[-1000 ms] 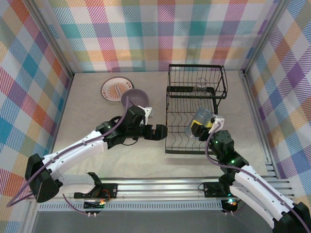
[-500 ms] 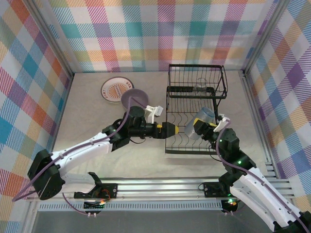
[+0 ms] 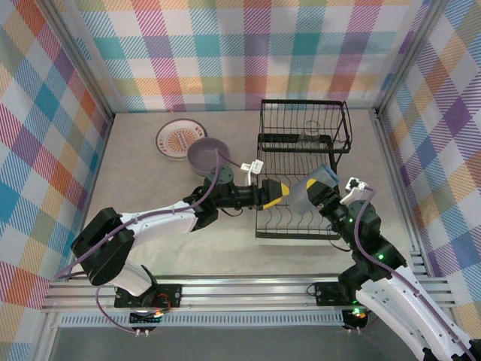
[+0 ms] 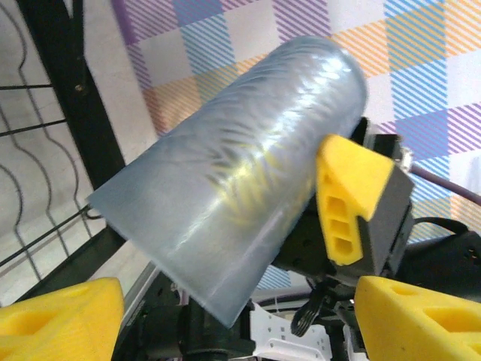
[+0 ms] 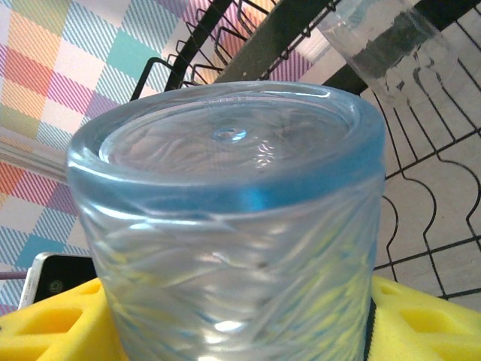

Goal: Unload the mixed dishes from the dish rack

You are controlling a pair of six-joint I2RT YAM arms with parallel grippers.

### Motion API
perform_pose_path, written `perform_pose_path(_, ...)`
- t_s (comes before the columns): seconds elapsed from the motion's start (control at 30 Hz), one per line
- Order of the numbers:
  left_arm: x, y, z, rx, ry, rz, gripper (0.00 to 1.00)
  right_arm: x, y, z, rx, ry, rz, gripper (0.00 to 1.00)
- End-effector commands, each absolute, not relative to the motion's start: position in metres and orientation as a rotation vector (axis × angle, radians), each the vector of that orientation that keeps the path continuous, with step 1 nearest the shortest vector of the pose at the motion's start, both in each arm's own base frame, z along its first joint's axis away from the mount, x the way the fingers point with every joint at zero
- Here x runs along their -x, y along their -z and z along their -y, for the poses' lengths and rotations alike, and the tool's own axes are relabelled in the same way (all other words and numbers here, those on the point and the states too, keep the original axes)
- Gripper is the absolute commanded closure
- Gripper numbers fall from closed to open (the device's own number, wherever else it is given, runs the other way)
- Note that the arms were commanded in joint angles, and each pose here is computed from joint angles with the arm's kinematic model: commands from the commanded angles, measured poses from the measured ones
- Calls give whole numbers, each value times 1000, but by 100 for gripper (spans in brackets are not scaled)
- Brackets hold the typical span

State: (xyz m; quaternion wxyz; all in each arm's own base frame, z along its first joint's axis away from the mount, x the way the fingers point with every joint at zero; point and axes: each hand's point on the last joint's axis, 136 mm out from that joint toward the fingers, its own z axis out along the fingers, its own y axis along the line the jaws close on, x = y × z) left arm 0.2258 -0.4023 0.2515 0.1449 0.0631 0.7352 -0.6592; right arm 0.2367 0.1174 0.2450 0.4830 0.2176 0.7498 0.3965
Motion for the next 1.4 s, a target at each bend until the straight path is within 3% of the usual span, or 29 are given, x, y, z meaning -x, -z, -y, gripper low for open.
perform_pose_path(0.0, -221, -273, 407, -194, 2001, -1997, 23, -236, -268, -125, -568, -1085, -1776, 90)
perform_pose_path(0.37, -218, -278, 414, -142, 2094, -1935, 35, -241, -269, -132, -606, -1158, -1767, 90)
perform_pose_path(0.7, -211, -292, 407, -116, 2128, -1854, 51, -246, -262, -135, -645, -1185, -1757, 90)
perform_pose_path(0.87, -208, -294, 409, -106, 2132, -1837, 53, -249, -261, -137, -657, -1198, -1753, 90)
perform_pose_path(1.37, -204, -297, 414, -90, 2138, -1790, 94, -255, -260, -143, -674, -1244, -1733, 89)
